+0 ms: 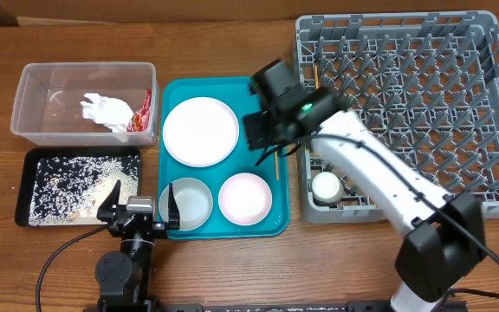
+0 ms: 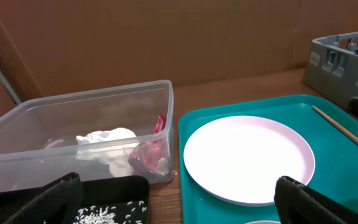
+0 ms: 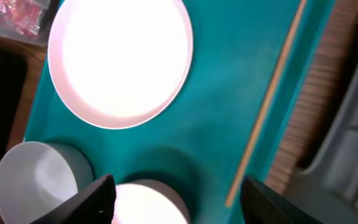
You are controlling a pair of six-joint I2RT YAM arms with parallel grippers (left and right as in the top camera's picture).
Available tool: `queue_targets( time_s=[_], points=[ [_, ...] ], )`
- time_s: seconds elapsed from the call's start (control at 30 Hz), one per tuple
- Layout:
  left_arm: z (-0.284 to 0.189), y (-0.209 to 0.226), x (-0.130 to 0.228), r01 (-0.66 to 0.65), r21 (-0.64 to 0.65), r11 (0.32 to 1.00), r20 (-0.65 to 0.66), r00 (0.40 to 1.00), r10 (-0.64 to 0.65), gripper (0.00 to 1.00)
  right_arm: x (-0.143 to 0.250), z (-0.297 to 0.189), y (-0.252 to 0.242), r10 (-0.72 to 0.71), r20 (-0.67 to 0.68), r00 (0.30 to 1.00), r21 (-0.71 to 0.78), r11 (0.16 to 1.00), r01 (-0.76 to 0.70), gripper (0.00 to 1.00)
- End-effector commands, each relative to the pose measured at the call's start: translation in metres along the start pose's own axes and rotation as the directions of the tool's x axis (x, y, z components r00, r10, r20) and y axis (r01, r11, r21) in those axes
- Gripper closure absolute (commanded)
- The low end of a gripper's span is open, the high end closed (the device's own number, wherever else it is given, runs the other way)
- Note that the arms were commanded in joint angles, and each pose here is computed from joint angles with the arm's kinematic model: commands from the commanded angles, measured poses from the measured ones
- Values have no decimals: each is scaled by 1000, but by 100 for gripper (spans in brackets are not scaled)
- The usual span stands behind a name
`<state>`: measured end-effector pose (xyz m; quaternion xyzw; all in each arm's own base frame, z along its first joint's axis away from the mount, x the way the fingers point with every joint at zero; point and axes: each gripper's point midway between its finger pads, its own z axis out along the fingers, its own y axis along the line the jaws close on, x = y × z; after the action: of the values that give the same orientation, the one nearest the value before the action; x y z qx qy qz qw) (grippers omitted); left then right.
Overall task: Sort waste into correct bins and load items into the dishwasher
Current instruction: 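Grasp the second wooden chopstick on the tray with the right gripper, then place the chopstick into the dish rack beside the first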
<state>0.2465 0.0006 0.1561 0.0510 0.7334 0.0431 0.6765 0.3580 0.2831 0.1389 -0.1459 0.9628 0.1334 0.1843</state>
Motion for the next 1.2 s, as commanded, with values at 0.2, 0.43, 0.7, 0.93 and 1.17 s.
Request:
queue_targets(
  time_s=[0.2,0.43,0.7,0.93,1.17],
  points=[
    [0,-1,-1,-19,10,1000,8,1000,19,0,27,88,-60,104,-43,994,284,955,-88,43],
    [0,-2,-1,-19,10,1000,8,1000,19,0,38,118,-74,156,-105,982,249,960,-126,60],
    [0,-2,-1,-19,10,1000,8,1000,19,0,46,122,-56,161,-161,974,165,977,-135,96],
    [0,-1,-1,-19,9,1000,8,1000,19,0,-6,65,-38,155,-61,986,119,982,-147,96],
    [0,-2,0,-19,10,1000,7,1000,19,0,-73,-43,-51,184,160,970,57,979,-195,96]
  ],
)
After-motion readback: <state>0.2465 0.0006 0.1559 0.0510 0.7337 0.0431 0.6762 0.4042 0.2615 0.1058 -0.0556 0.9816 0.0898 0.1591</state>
